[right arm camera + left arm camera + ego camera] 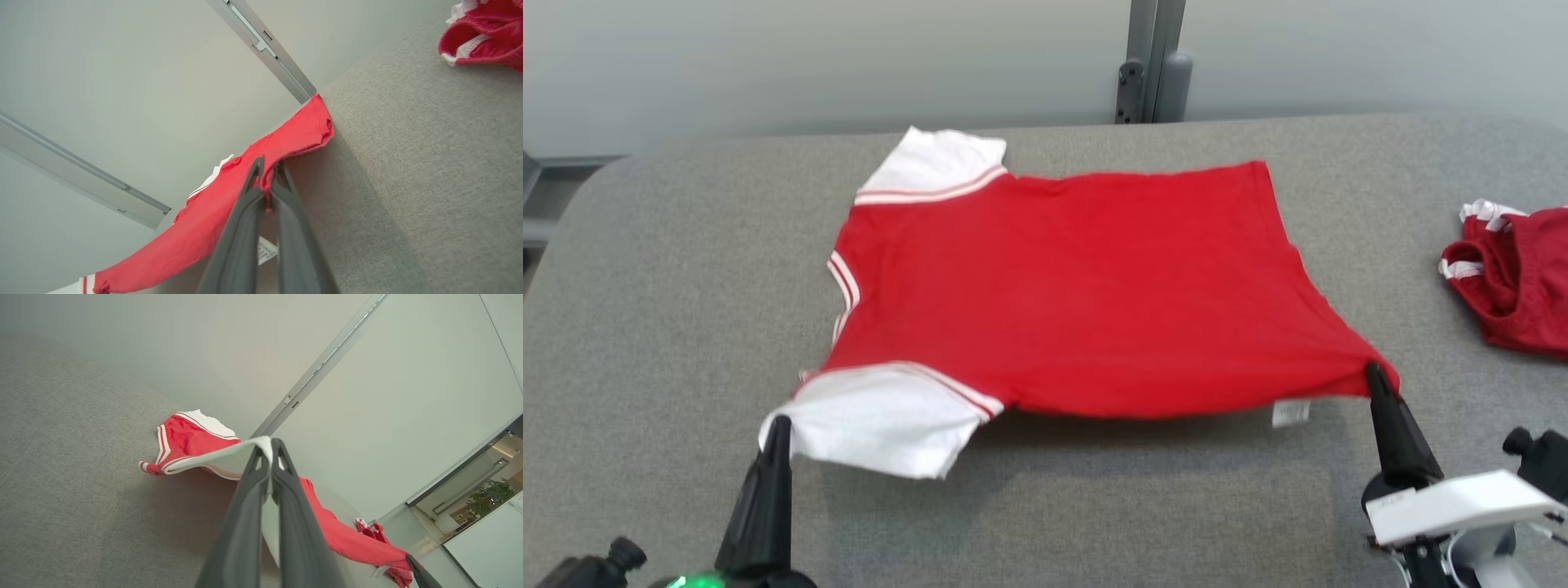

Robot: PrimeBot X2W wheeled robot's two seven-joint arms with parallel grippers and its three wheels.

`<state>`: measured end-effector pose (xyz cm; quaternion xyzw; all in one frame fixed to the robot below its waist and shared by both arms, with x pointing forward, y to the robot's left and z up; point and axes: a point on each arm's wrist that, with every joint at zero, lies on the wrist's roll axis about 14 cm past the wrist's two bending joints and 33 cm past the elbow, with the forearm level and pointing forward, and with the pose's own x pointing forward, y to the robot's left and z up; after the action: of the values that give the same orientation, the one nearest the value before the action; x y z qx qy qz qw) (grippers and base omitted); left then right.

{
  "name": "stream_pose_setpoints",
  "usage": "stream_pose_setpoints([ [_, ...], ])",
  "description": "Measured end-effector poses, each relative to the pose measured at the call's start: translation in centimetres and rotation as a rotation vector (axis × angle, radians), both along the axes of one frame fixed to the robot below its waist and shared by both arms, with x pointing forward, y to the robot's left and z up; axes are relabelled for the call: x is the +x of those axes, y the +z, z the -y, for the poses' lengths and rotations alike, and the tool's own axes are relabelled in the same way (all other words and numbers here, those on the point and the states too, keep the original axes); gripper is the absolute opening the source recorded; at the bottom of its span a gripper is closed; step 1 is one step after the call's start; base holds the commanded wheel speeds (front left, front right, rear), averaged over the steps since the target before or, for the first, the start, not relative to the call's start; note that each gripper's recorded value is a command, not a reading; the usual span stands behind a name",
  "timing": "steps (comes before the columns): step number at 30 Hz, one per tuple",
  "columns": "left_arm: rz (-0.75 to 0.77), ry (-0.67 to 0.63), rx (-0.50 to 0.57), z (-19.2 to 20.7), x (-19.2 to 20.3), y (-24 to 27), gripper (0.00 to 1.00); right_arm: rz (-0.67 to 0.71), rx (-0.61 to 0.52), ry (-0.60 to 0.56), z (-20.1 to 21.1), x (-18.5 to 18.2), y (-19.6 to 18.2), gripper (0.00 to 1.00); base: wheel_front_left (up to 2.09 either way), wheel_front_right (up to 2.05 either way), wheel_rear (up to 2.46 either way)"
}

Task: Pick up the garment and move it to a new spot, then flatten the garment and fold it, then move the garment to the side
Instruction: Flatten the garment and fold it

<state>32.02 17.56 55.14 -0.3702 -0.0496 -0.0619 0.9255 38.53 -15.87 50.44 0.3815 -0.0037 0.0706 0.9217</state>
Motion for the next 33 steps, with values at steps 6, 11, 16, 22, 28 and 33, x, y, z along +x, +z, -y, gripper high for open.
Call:
stream_pose_setpoints([
  [6,-0.068,-0.06,0.019,0.7,-3.2,-1.2,0.0,-0.055,-0.016,0.005,0.5,-3.3,-0.8,0.0,0.0,0.0,0.0],
  [11,-0.125,-0.077,0.019,0.9,-4.0,-2.5,0.0,-0.13,-0.037,0.022,-0.1,-4.6,-2.7,0.0,0.0,0.0,0.0],
  [16,-0.201,-0.08,0.014,1.2,-3.9,-4.9,0.0,-0.19,-0.044,0.021,-0.5,-4.8,-4.4,0.0,0.0,0.0,0.0],
  [22,-0.259,-0.083,0.016,1.5,-3.1,-7.1,0.0,-0.246,-0.035,0.008,-0.6,-4.6,-6.2,0.0,0.0,0.0,0.0],
  [28,-0.241,-0.07,0.008,1.5,-0.9,-7.2,0.0,-0.264,0.017,-0.008,-1.1,-3.8,-6.9,0.0,0.0,0.0,0.0],
  [33,-0.207,-0.062,-0.032,1.5,2.0,-6.8,0.0,-0.256,0.068,-0.044,-0.8,-2.6,-6.9,0.0,0.0,0.0,0.0],
])
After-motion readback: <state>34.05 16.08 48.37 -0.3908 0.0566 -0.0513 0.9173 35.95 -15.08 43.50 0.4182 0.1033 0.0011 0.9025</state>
